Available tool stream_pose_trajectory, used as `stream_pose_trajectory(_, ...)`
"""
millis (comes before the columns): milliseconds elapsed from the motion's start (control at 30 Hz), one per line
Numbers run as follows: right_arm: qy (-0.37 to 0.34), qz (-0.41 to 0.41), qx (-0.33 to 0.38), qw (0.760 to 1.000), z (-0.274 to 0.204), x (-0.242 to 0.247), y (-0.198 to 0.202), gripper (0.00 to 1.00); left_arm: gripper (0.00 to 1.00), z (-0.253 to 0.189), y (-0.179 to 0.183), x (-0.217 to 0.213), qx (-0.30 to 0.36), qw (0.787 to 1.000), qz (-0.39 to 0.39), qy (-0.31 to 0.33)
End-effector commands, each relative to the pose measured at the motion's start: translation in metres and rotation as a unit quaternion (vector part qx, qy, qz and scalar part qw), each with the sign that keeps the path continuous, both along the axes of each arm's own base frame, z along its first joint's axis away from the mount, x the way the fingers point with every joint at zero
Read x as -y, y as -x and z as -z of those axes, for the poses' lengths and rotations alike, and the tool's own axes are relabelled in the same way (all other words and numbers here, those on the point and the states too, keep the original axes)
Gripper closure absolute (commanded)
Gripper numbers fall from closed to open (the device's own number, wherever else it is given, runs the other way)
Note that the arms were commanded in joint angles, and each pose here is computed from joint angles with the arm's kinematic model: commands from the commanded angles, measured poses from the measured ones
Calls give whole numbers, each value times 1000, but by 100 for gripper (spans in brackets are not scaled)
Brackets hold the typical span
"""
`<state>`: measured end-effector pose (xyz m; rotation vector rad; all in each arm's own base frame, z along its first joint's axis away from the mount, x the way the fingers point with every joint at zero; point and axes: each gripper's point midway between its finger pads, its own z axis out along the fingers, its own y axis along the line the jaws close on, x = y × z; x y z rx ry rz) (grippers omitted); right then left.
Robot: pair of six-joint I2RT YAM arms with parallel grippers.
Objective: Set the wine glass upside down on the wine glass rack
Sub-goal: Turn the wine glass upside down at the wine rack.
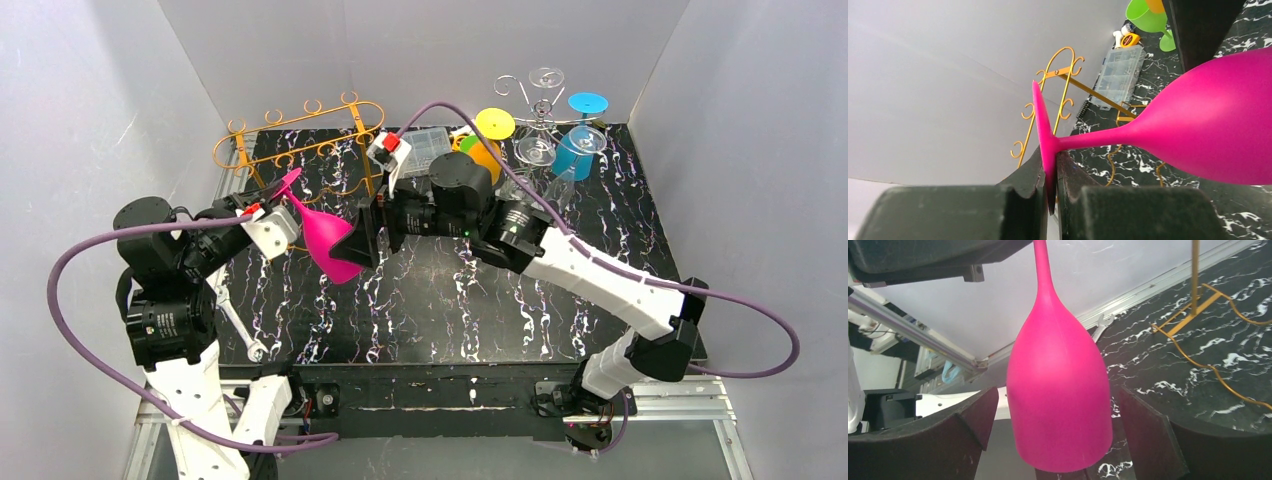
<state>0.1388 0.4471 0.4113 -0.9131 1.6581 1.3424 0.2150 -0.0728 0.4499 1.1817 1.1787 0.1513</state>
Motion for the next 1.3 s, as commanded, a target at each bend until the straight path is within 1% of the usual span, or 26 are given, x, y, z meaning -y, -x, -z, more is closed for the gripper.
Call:
stream_pose_trajectory(0,-71,-48,12,996,-31,-9,15,2,100,-9,2,7,41,998,29,-27)
stream_pose_trajectory(133,-61,-64,0,996,-15,-20,16,2,100,-11,4,10,50,997,40,-31)
stream_pose_trajectory(367,-75,-108,-25,991,5,-37,25,2,100,-11,8,15,63,995,58,-42)
stream_pose_trajectory(500,-71,-104,-33,991,16,-45,20,1,100,-12,9,15,72,994,61,-49)
stream_pose_trajectory(667,-74,-105,-29,991,17,-51,17,2,100,-10,8,15,74,994,60,-53)
stream_pose_trajectory(733,-72,-106,-29,991,19,-52,17,8,100,-10,7,14,74,994,60,-54)
stream_pose_trajectory(800,-69,-100,-26,992,22,-53,14,20,86,-10,6,14,68,995,56,-48)
stream_pose_trajectory(833,-66,-92,-21,993,24,-54,11,23,67,-10,5,12,61,996,50,-38)
stream_pose_trajectory(900,-59,-72,-11,996,29,-54,3,30,22,-11,2,9,45,998,34,-16)
stream_pose_trajectory(933,-56,-63,-6,996,31,-54,-1,33,6,-12,0,7,37,999,25,-3)
stream_pose_trajectory(1000,-50,-45,6,998,37,-54,-8,33,2,-14,-6,1,20,999,1,24)
stream_pose_trajectory(1133,-23,-5,30,999,60,-56,-27,33,2,-4,-19,-16,-26,996,-58,56)
stream_pose_trajectory(1200,-10,13,37,999,75,-57,-35,33,2,-3,-28,-25,-45,991,-92,85)
stream_pose_trajectory(1267,1,31,42,999,89,-58,-43,33,2,-5,-41,-41,-44,984,-140,105)
